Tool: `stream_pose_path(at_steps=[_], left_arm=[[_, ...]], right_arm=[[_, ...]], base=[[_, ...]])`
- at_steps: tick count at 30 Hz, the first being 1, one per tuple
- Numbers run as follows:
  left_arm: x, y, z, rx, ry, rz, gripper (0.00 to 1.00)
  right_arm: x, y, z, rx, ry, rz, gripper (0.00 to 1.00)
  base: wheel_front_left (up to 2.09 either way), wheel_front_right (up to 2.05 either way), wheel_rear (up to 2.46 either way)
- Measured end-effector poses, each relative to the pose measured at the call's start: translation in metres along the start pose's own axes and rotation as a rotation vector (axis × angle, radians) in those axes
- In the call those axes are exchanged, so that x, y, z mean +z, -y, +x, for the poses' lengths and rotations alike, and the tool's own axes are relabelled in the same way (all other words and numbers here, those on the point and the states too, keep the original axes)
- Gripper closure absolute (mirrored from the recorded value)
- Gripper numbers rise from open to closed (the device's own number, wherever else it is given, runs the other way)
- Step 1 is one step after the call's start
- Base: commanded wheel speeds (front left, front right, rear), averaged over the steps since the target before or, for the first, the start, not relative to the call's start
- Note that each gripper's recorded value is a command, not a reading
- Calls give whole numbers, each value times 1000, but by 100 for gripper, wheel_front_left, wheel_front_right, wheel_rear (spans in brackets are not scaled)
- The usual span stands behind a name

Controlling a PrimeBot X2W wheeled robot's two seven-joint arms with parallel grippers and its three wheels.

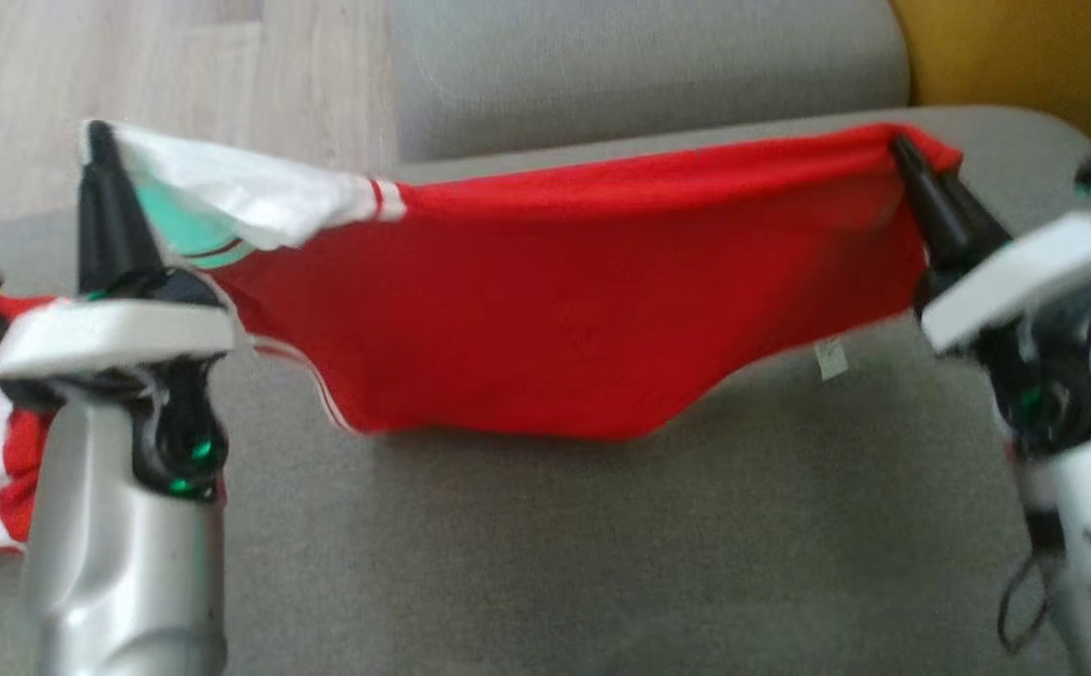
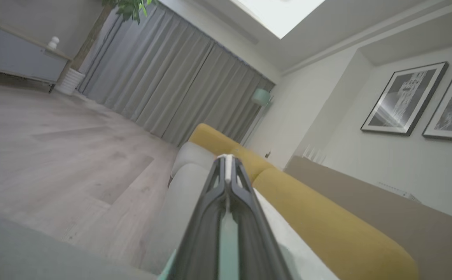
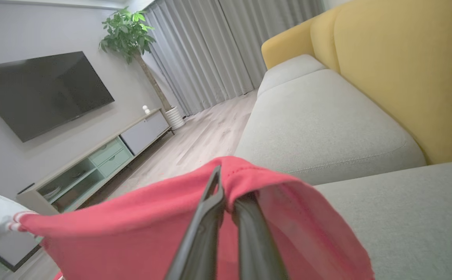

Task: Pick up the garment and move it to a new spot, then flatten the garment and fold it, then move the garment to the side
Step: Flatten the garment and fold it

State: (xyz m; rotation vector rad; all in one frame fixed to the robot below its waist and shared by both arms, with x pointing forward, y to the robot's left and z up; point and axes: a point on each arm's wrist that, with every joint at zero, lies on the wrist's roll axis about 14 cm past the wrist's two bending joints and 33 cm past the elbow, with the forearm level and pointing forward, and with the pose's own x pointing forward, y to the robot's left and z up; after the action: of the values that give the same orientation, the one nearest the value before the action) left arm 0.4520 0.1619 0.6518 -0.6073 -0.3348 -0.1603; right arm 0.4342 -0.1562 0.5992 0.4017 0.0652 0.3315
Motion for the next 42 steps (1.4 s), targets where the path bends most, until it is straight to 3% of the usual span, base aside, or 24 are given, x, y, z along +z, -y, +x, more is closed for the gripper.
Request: stream_pose_path(at_steps=[3,7,12,16,21,25,29,33,42], left_arm=[[-25,-7,18,2,-90,48,100],[-28,-4,73,-33,-102,90,100],[-6,7,143,-72,1,127,100],[12,7,172,-78,103,124,100],[9,-19,165,-25,93,148,100],[-21,-37,154,-5,20,165,100],[-75,-63,145,8,-84,151,100],[-96,-98,133,77,-121,138,100],[-75,-73,114,20,-118,178,100]], right_arm=[[7,12,25,-25,-19,-14,100],[34,17,75,-29,0,-105,100],[79,27,130,-48,134,-201,100],[94,28,158,-38,233,-252,100],[76,28,169,-22,270,-225,100],[58,44,176,-29,253,-202,100],[-3,72,195,-44,136,-180,100],[-51,90,205,-76,49,-112,100],[-50,78,182,-88,-7,-81,100]], base=[[0,0,0],[0,0,0],[0,0,0],[0,0,0],[0,0,0],[0,0,0],[0,0,0],[0,0,0],[0,0,0]])
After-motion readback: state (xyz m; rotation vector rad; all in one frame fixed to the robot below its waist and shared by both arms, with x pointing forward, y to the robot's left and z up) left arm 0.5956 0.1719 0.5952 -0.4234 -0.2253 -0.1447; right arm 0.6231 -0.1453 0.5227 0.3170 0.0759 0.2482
